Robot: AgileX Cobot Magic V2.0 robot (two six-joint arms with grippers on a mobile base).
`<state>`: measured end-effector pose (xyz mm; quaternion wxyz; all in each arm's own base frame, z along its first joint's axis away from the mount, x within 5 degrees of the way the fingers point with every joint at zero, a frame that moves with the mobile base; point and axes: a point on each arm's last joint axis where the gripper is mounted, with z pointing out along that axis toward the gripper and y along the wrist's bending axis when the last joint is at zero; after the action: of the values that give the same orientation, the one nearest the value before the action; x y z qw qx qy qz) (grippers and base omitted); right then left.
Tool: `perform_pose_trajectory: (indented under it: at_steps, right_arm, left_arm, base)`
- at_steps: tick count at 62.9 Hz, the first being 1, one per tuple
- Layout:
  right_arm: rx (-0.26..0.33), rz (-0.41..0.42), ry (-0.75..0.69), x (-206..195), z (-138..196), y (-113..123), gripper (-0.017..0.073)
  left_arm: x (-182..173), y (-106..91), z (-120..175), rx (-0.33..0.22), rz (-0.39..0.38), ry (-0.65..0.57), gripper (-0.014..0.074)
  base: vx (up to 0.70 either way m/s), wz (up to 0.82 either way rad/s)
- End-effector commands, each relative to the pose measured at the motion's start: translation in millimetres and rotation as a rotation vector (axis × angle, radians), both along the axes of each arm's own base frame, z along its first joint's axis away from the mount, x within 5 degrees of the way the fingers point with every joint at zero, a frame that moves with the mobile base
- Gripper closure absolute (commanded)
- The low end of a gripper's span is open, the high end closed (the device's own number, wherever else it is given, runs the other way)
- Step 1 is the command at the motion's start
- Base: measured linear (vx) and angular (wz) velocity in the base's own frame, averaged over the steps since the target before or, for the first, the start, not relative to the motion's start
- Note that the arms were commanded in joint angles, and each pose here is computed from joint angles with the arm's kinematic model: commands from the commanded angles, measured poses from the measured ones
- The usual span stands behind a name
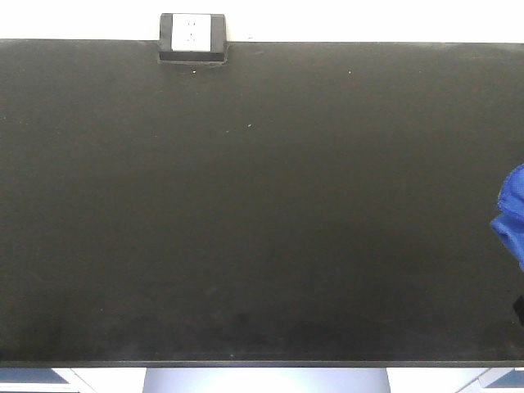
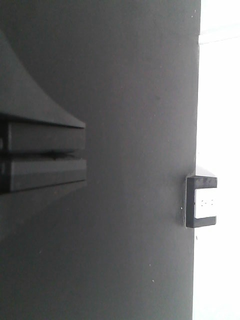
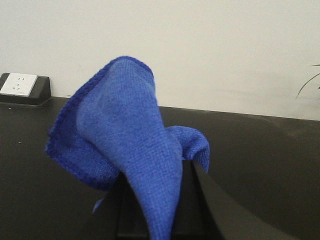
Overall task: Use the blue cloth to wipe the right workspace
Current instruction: 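Lower the held blue cloth onto the counter with the right gripper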
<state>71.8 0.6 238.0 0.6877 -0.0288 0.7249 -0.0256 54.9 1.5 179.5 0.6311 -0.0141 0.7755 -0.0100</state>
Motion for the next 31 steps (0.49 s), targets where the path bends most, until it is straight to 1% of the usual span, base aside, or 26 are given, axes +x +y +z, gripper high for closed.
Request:
perform_pose_trajectory:
  at_steps: [1,31]
  right_arm:
    - [-0.008,-0.023,-0.097,1.2,16.8,-2.2,0.0559]
    - [-0.008,-0.023,-0.097,1.2,16.8,-2.2,0.0559]
  left_arm:
    - [1.0,-1.3,-2.4,-0.009,-0.014,-0.063,0.0599]
    - [1.0,-1.3,-2.4,-0.009,-0.014,-0.063,0.0599]
  base:
    - [0.05,0.0]
    - [0.01,0.0]
